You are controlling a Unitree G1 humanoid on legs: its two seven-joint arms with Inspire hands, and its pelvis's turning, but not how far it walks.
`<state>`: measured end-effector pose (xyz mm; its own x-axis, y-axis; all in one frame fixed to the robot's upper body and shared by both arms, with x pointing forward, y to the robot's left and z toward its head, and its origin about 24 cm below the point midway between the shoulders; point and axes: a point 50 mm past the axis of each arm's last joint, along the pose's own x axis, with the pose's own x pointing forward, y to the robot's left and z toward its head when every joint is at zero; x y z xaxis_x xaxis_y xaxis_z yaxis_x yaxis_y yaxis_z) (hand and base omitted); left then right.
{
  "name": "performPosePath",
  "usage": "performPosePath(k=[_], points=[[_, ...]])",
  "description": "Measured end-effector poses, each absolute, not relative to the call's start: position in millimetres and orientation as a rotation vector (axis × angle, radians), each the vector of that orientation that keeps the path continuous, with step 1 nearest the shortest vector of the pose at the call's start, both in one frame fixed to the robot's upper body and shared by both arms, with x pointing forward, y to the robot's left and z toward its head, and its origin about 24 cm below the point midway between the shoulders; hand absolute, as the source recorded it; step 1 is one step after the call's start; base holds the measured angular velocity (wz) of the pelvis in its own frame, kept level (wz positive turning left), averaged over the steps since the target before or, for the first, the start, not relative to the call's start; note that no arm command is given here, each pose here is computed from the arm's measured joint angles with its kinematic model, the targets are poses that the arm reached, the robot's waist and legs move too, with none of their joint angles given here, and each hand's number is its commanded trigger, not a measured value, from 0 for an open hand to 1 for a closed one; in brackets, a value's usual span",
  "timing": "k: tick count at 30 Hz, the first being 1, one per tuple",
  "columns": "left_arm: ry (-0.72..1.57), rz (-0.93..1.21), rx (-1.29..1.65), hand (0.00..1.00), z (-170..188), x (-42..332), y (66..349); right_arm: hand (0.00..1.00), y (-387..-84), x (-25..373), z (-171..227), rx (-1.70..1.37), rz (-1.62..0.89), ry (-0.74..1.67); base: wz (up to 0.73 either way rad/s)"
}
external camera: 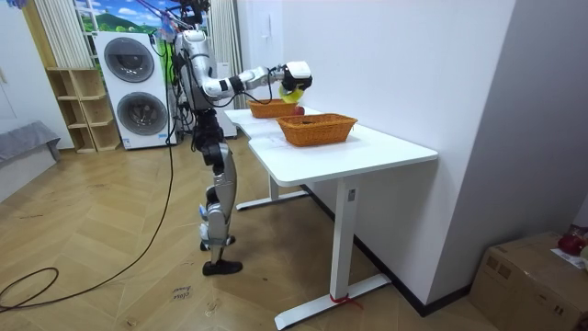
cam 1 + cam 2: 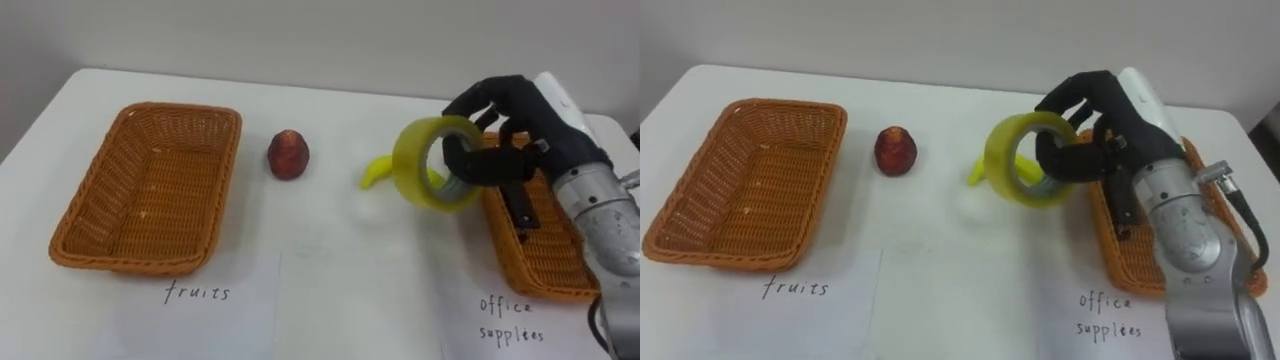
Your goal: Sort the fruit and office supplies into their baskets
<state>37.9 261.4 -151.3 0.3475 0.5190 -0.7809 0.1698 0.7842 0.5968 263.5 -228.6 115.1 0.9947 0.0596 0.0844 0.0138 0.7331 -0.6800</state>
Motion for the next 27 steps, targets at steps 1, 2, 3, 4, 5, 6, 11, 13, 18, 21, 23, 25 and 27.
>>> performPosePath(k=[1,2,3,4,5,6,11,13,18,21,23,25,27], points=[[1.218,0.250,0.670,0.00,-151,38,262,1.00,-229,263,116,-0.744,0.016,-0.107,0.00],[1.219,0.252,0.669,0.00,-151,37,262,1.00,-231,263,116,-0.737,0.001,-0.112,0.00],[1.220,0.253,0.669,0.00,-151,37,262,1.00,-231,263,117,-0.735,-0.005,-0.114,0.00],[1.221,0.260,0.665,0.00,-151,37,262,1.00,-232,263,117,-0.734,-0.020,-0.119,0.00],[1.222,0.264,0.662,0.00,-151,37,263,1.00,-234,263,118,-0.730,-0.036,-0.125,0.00],[1.222,0.267,0.661,0.00,-151,37,263,1.00,-235,263,119,-0.718,-0.048,-0.130,0.00],[1.222,0.268,0.660,0.00,-151,37,263,1.00,-238,262,121,-0.700,-0.067,-0.141,-0.03],[1.222,0.268,0.660,0.00,-151,37,263,1.00,-238,263,121,-0.688,-0.065,-0.141,-0.07],[1.213,0.267,0.660,0.00,-150,39,263,1.00,-244,263,119,-0.671,-0.070,-0.125,-0.09],[1.201,0.269,0.660,0.00,-150,43,264,1.00,-249,263,119,-0.656,-0.086,-0.118,0.00],[1.194,0.270,0.660,0.00,-149,45,264,1.00,-254,263,117,-0.646,-0.102,-0.107,-0.06],[1.192,0.270,0.661,0.00,-149,45,264,1.00,-255,263,118,-0.637,-0.108,-0.110,-0.03],[1.194,0.270,0.661,0.00,-149,44,264,1.00,-255,263,118,-0.632,-0.113,-0.111,0.00]])
